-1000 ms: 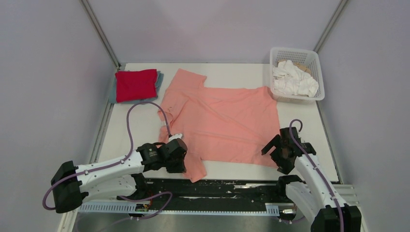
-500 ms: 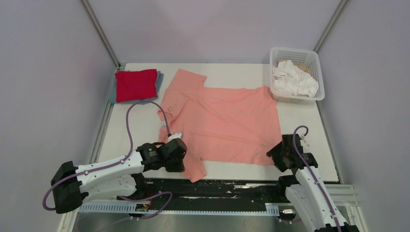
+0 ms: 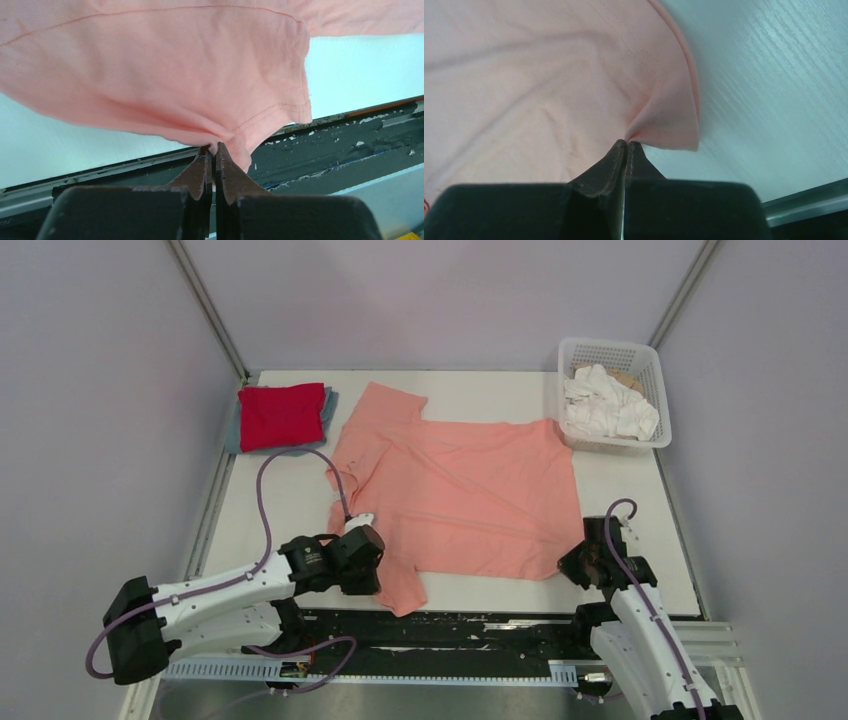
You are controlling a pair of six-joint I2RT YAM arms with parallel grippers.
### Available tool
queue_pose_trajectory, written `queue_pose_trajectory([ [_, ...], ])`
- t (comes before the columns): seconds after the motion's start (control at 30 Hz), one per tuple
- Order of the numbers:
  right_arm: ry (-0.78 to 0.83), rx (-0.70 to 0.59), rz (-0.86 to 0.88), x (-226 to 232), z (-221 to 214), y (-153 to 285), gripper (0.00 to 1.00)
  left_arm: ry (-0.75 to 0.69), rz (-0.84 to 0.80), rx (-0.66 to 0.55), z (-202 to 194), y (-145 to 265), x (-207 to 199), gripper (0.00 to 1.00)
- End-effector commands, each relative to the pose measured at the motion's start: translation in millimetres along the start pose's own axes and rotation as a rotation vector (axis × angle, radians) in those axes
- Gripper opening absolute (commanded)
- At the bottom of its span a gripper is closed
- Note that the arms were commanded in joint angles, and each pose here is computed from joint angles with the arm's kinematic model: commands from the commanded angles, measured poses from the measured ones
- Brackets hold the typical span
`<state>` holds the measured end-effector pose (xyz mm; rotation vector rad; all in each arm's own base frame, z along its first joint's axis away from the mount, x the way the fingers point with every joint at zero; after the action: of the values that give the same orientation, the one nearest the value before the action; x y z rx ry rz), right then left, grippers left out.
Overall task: Fold and stack the t-shirts
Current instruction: Grab the side of the flattened tshirt closest away from the robot with both arms
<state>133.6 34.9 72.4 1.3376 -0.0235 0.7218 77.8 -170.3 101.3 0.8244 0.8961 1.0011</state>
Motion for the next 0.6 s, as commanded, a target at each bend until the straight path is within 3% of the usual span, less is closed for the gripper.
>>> queue_pose_trajectory([
  [0.0, 0.029, -0.026, 0.108, 26.4, 11.2, 14.1, 0.0, -0.02, -0.027, -0.042, 10.4, 13.1, -4.0, 0.0],
  [0.13, 0.072, -0.064, 0.139, 43.8, 25.5, 42.6, 0.0, -0.054, -0.09, 0.012, 2.3, 24.8, -8.0, 0.0],
  [0.37, 0.128, -0.014, 0.119, 43.6, 22.2, 64.3, 0.0, -0.043, -0.288, 0.102, -24.1, 40.3, -19.5, 0.0],
  [0.57, 0.194, 0.006, 0.1, 40.0, 19.8, 76.0, 0.0, -0.005, -0.312, 0.137, -41.2, 55.3, -13.3, 0.0],
])
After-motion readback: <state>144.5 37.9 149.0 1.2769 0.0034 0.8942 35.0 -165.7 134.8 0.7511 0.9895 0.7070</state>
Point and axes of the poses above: each gripper's point midway between its finger pads, its own y axis back along the fingers, its own x axis along the line the jaws close on, z = x × y, the point moved 5 cm from there along y, back along the fingers, and after that the axes turned 12 degrees about -y, right-handed, at the moved point
